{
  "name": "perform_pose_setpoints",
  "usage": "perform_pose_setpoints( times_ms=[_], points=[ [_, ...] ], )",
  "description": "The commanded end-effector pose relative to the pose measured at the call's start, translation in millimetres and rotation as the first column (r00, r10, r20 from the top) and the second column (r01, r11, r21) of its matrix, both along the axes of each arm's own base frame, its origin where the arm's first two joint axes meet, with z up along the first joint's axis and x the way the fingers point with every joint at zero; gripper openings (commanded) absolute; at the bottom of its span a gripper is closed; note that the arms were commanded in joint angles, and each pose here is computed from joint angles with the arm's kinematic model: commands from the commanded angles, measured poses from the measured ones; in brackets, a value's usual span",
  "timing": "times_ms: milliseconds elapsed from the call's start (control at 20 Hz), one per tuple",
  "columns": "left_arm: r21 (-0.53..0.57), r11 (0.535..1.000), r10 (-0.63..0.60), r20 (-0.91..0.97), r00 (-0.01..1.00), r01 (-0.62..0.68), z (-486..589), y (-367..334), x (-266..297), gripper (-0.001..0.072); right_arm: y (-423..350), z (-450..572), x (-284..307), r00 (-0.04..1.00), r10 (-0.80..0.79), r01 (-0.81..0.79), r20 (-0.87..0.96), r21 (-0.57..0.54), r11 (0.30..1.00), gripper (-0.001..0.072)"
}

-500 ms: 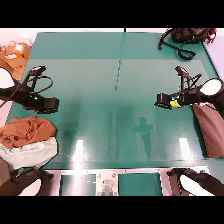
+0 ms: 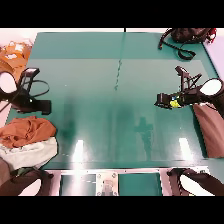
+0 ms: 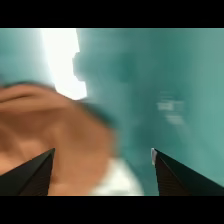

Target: Fold the shirts.

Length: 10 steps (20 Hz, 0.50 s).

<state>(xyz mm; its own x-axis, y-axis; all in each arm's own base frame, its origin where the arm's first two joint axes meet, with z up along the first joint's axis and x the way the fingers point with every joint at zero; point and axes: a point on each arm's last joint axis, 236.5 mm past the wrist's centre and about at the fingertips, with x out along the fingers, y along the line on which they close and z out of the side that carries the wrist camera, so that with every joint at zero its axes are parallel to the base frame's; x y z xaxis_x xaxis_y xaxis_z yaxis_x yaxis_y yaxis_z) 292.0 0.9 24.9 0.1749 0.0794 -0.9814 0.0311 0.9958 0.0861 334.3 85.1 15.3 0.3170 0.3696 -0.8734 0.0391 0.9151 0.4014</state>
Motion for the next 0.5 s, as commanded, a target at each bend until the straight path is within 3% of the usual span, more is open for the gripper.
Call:
perform_pose_setpoints(
  times_ms=[0,300,350,400,450],
  points=[
    [0.263,0.965,0.004,-0.045,0.999,0.008,-33.0,61.4,-14.0,0.0718,0.5,0.1,-0.3,1.000,0.001,-0.001,0.000,0.001,1.000,0.0015],
    [0.242,0.970,0.038,-0.137,0.990,-0.004,-118.4,93.9,-51.9,0.0713,0.4,0.1,-0.3,1.000,0.001,-0.001,0.000,0.000,1.000,0.0015],
    [0.235,0.972,0.038,-0.132,0.991,-0.006,-123.4,96.1,-49.7,0.0632,0.4,0.1,-0.3,1.000,0.001,-0.001,0.000,0.000,1.000,0.0015],
    [0.231,0.973,0.037,-0.129,0.991,-0.006,-126.9,97.5,-47.5,0.0477,0.4,0.1,-0.3,1.000,0.001,-0.001,0.000,0.000,1.000,0.0015],
    [0.229,0.973,0.037,-0.125,0.992,-0.008,-127.1,97.7,-45.9,0.0141,0.4,0.1,-0.3,1.000,0.001,-0.001,0.000,0.000,1.000,0.0015]
  ],
)
